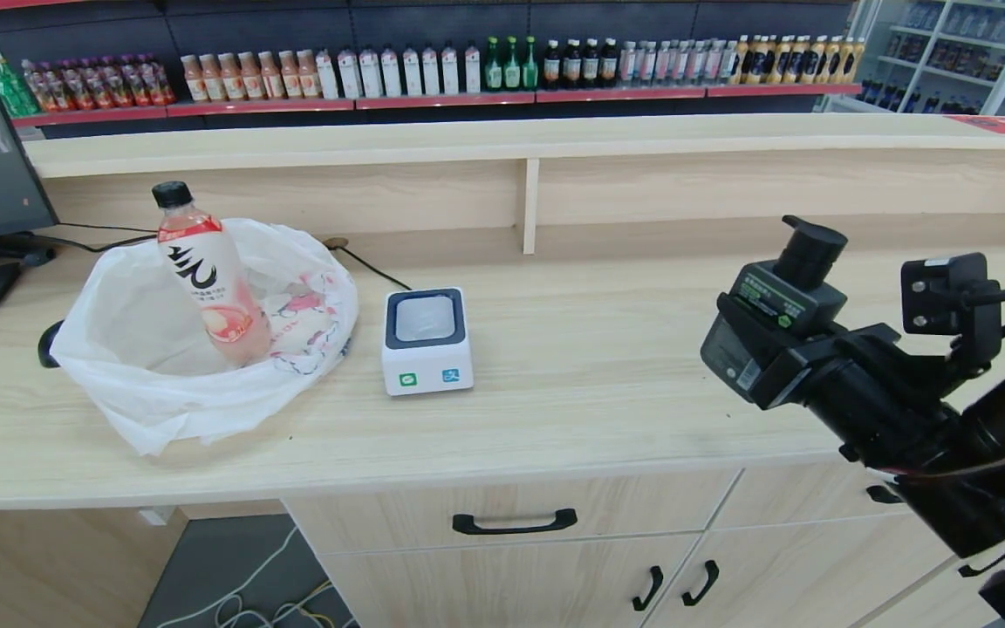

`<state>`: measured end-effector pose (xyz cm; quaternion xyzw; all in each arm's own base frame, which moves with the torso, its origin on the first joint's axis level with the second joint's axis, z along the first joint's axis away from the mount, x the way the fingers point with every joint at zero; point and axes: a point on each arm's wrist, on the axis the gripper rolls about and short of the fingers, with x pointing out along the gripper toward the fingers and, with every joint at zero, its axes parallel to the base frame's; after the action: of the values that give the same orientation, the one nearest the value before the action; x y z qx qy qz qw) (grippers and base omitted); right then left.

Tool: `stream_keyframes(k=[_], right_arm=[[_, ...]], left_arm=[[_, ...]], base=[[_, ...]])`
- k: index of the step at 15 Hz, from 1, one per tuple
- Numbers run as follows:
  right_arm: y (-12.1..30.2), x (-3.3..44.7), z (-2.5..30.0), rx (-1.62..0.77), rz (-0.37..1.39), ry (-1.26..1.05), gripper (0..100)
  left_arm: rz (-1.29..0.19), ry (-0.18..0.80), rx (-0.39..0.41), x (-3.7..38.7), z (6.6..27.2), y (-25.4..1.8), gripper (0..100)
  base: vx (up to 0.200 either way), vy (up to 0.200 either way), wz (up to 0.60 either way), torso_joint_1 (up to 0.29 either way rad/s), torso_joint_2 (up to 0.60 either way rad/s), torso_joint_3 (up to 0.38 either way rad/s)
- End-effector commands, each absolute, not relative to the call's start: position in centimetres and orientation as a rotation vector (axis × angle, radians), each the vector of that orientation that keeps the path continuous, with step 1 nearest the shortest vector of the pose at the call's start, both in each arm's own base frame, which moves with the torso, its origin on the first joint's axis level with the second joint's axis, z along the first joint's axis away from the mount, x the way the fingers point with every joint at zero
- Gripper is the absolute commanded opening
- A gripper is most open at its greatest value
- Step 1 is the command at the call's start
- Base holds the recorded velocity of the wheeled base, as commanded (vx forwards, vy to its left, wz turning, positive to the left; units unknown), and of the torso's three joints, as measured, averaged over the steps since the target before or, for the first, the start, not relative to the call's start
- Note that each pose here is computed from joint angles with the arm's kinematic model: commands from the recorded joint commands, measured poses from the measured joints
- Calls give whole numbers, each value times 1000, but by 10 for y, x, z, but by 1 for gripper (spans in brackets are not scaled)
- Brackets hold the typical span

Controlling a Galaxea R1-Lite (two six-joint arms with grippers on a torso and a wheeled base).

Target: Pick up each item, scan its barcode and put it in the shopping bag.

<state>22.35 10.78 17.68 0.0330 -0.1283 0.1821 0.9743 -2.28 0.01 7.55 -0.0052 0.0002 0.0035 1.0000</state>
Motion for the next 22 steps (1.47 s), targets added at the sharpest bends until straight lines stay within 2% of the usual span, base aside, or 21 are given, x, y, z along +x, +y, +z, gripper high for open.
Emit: stream_keyframes(k=[1, 3, 15, 22], right_arm=[[99, 199, 166, 59, 382, -205, 0], [97, 186, 160, 106, 404, -165, 0], [141, 158, 177, 513, 938, -41, 0], [175, 148, 192, 740, 1100, 44, 0]], left_arm=[[8, 0, -11, -23, 75, 0, 100], [8, 0, -11, -23, 75, 0, 100], [8, 0, -11, -23, 75, 0, 100], [8, 0, -11, -23, 75, 0, 100]], base=[[0, 0, 0, 0, 0, 0], [0, 0, 0, 0, 0, 0], [0, 0, 0, 0, 0, 0], [0, 0, 0, 0, 0, 0]])
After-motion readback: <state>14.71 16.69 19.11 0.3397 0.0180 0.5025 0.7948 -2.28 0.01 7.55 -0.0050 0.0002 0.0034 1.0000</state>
